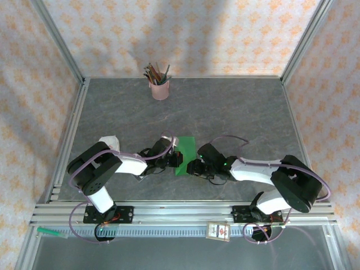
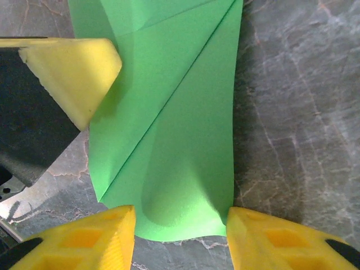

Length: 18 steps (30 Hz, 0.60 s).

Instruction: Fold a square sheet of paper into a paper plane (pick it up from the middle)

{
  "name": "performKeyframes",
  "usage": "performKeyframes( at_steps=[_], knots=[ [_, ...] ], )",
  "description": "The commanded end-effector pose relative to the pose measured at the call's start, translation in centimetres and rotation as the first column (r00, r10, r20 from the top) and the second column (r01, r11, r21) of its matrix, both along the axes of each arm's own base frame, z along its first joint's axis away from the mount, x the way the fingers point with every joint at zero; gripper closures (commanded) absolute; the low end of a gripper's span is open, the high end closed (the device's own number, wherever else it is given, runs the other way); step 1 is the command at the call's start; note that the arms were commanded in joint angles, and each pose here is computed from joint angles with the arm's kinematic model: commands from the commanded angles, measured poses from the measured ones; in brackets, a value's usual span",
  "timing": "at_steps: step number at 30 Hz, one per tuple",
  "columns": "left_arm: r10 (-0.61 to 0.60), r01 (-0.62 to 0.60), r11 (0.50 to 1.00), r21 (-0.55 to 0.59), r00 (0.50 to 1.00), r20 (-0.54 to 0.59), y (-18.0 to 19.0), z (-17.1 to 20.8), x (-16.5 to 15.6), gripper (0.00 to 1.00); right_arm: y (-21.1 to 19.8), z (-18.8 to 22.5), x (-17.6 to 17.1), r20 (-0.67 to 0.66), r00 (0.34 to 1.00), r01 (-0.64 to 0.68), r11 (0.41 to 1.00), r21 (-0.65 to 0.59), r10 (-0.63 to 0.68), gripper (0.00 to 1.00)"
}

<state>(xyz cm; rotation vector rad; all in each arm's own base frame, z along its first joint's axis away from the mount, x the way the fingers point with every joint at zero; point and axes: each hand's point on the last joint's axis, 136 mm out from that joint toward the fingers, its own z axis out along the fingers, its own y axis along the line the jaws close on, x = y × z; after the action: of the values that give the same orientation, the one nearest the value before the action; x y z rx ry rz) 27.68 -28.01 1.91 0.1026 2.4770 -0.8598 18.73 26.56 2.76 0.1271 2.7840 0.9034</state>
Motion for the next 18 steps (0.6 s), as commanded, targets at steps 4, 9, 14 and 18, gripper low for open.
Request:
performKeyframes(
  at_steps=[4, 9, 14, 18],
  knots=[
    [0.005, 0.0, 0.998, 0.07, 0.997, -0.081, 1.5, -2.7, -1.4, 1.0, 1.3, 0.6, 1.8, 0.09, 0.996, -0.018, 1.0, 0.023, 0.015, 0.52],
    [0.007, -0.001, 0.997, 0.082, 0.997, -0.075, 1.7, -2.5, -1.4, 1.0, 1.4, 1.5, 2.8, 0.142, 0.99, -0.026, 0.999, 0.041, 0.02, 0.52],
    [0.007, -0.001, 0.996, 0.089, 0.997, -0.076, 1.7, -2.5, -1.4, 1.0, 1.4, 2.4, 3.4, 0.176, 0.984, -0.034, 0.997, 0.075, 0.02, 0.52],
    [0.01, -0.002, 0.996, 0.094, 0.997, -0.076, 1.9, -2.5, -1.4, 1.0, 1.1, 2.3, 3.6, 0.179, 0.984, -0.034, 0.997, 0.076, 0.02, 0.52]
  ],
)
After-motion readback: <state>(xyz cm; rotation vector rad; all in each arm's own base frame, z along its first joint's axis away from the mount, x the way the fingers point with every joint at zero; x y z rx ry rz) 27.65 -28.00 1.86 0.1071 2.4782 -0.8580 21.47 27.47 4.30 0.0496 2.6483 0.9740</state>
